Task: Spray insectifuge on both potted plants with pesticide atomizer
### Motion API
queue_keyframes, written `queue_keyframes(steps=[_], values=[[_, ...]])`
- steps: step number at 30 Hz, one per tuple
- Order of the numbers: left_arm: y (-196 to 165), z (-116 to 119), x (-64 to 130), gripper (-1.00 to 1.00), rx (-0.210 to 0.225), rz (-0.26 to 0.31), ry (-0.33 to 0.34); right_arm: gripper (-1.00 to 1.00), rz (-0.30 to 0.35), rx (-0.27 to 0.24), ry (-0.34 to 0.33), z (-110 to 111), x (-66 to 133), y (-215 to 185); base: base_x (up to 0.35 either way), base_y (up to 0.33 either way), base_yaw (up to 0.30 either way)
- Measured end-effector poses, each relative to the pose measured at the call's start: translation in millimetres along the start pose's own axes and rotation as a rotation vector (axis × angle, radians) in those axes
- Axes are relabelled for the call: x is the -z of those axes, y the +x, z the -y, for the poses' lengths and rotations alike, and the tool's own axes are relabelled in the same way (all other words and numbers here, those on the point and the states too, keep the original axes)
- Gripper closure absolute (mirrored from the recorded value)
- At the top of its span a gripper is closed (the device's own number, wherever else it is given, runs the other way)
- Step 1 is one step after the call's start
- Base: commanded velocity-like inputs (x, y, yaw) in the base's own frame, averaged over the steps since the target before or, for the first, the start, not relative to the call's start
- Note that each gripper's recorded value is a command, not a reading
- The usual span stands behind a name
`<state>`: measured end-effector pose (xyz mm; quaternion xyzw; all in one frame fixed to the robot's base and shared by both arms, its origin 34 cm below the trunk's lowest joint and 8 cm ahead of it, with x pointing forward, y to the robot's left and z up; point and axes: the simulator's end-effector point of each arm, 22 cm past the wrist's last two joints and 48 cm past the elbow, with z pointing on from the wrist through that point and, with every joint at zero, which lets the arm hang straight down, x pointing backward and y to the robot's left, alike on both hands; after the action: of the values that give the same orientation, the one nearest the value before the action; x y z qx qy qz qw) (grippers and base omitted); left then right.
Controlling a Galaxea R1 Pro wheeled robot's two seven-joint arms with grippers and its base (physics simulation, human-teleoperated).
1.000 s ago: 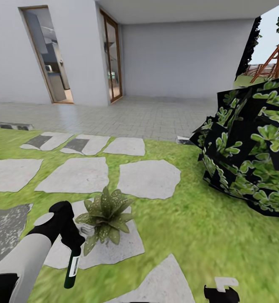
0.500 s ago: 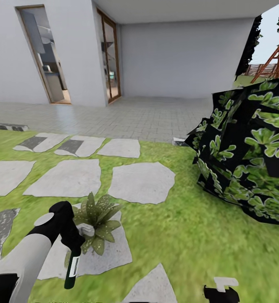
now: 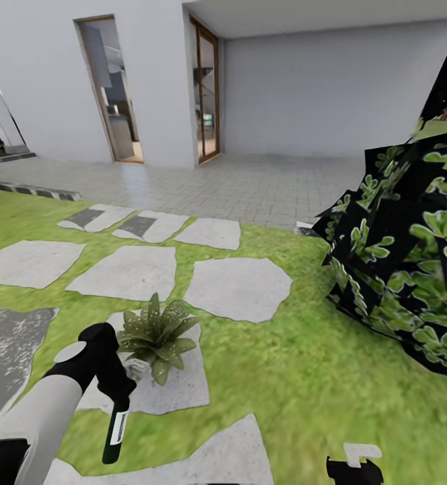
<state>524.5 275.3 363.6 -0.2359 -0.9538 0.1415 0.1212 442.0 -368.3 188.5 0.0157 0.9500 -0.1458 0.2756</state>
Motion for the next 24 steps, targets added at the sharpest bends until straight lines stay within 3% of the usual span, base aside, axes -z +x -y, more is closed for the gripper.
queue_keyframes(steps=[9,17,24], values=[[-4.7,-0.7,4.9,1.00,-0.002,0.010,-0.006,-1.00,0.000,0.000,0.000,0.0,0.0,0.1,0.030,-0.108,0.075],[-51.1,-23.1,79.6,1.00,-0.028,0.120,-0.097,-1.00,0.001,0.000,0.002,1.1,-0.2,-0.5,0.000,-0.001,0.265],[-51.2,-47.0,105.4,1.00,-0.032,0.074,-0.232,-1.00,0.001,0.001,0.004,3.4,-0.5,-0.1,0.000,0.000,0.122]])
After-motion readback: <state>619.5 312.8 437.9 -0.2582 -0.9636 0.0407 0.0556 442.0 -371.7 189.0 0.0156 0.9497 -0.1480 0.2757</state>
